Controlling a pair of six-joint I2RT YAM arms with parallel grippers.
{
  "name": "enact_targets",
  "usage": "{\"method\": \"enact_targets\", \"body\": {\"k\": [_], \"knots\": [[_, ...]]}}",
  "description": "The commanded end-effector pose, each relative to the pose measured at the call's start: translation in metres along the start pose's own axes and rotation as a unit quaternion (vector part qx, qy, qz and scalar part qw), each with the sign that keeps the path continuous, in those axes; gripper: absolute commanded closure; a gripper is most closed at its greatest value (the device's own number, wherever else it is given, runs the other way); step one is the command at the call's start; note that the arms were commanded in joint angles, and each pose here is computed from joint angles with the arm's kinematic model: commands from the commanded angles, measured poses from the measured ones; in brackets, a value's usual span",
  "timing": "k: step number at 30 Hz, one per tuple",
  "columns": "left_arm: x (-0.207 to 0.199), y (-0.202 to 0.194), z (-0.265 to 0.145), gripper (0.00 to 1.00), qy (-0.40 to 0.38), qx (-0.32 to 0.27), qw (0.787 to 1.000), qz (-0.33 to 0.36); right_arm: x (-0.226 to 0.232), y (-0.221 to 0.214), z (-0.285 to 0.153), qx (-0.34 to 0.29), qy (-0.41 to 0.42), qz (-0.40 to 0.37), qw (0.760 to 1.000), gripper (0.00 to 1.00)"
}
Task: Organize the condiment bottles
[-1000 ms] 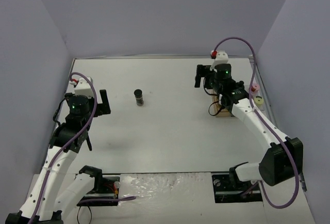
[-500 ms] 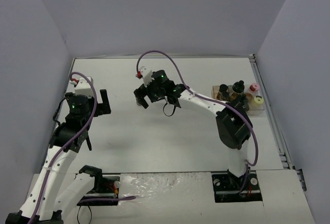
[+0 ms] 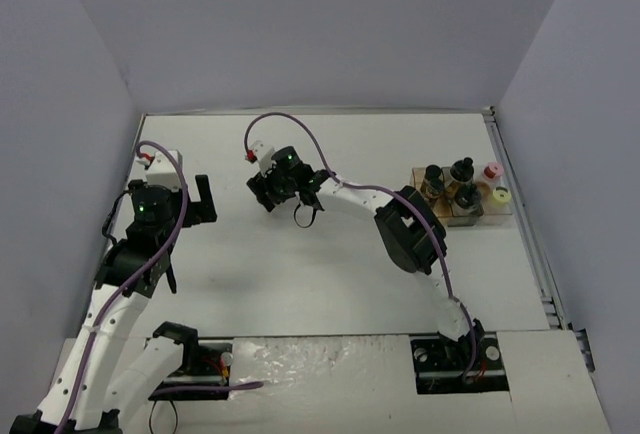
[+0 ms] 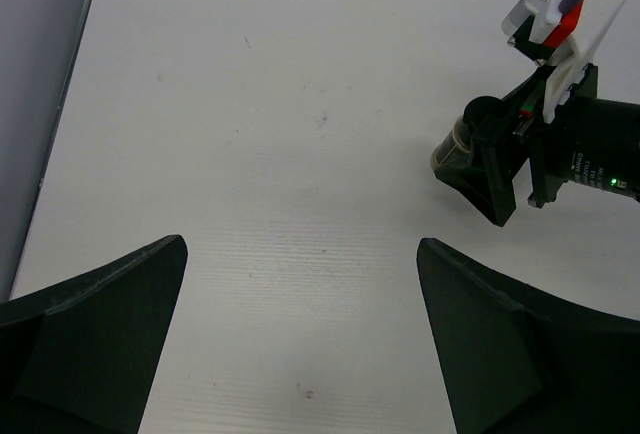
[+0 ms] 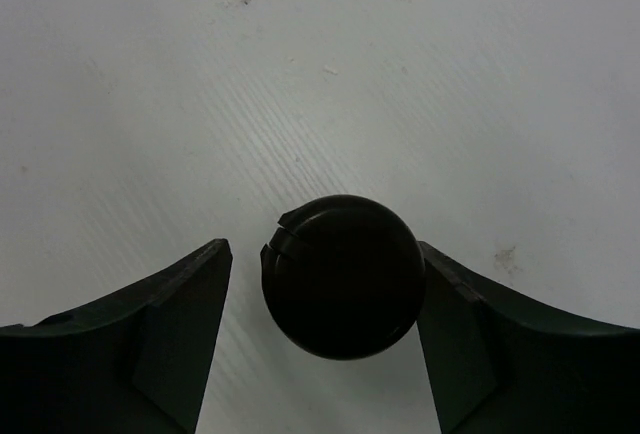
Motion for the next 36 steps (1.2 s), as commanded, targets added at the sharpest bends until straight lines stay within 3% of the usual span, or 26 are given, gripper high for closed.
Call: {"method": "enact_targets", "body": {"k": [1, 3, 7, 12, 18, 23, 29, 36], "knots": [[0.005, 0.043, -0.007, 0.03, 0.001, -0.077, 0.997, -0.025, 0.005, 0.045, -0.010, -0.077, 0.000, -0.007, 0.997, 0.50], [0.006, 0.053, -0.009, 0.03, 0.000, -0.087, 0.996, -0.026, 0.003, 0.043, -0.018, -0.080, -0.003, -0.005, 0.997, 0.68], [0.006, 0.068, -0.006, 0.03, -0.003, -0.105, 0.994, -0.026, -0.003, 0.045, -0.041, -0.095, -0.018, 0.001, 0.995, 0.86], [0.007, 0.082, -0.002, 0.03, 0.000, -0.117, 0.993, -0.024, -0.016, 0.038, -0.091, -0.109, -0.049, 0.015, 0.993, 0.97], [0.012, 0.104, -0.003, 0.03, 0.013, -0.140, 0.990, -0.011, -0.047, 0.022, -0.167, -0.125, -0.123, 0.060, 0.983, 1.00], [0.015, 0.104, 0.003, 0.03, 0.025, -0.148, 0.989, 0.006, -0.078, 0.001, -0.242, -0.125, -0.229, 0.107, 0.960, 1.00], [0.014, 0.098, 0.002, 0.03, 0.022, -0.152, 0.988, 0.006, -0.112, -0.031, -0.310, -0.147, -0.343, 0.207, 0.905, 1.00], [0.011, 0.090, 0.002, 0.03, 0.016, -0.144, 0.989, 0.007, -0.151, -0.064, -0.342, -0.174, -0.403, 0.304, 0.845, 1.00]]}}
Point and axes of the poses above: each gripper's point midway between its finger pads, its own z axis out along the fingers, its own x axis along the line the jaws close on, y = z × x, the point moved 7 cm from there along -z, back along the fingers, and after that the axes turned 14 degrees about z, right-handed, at the moved point
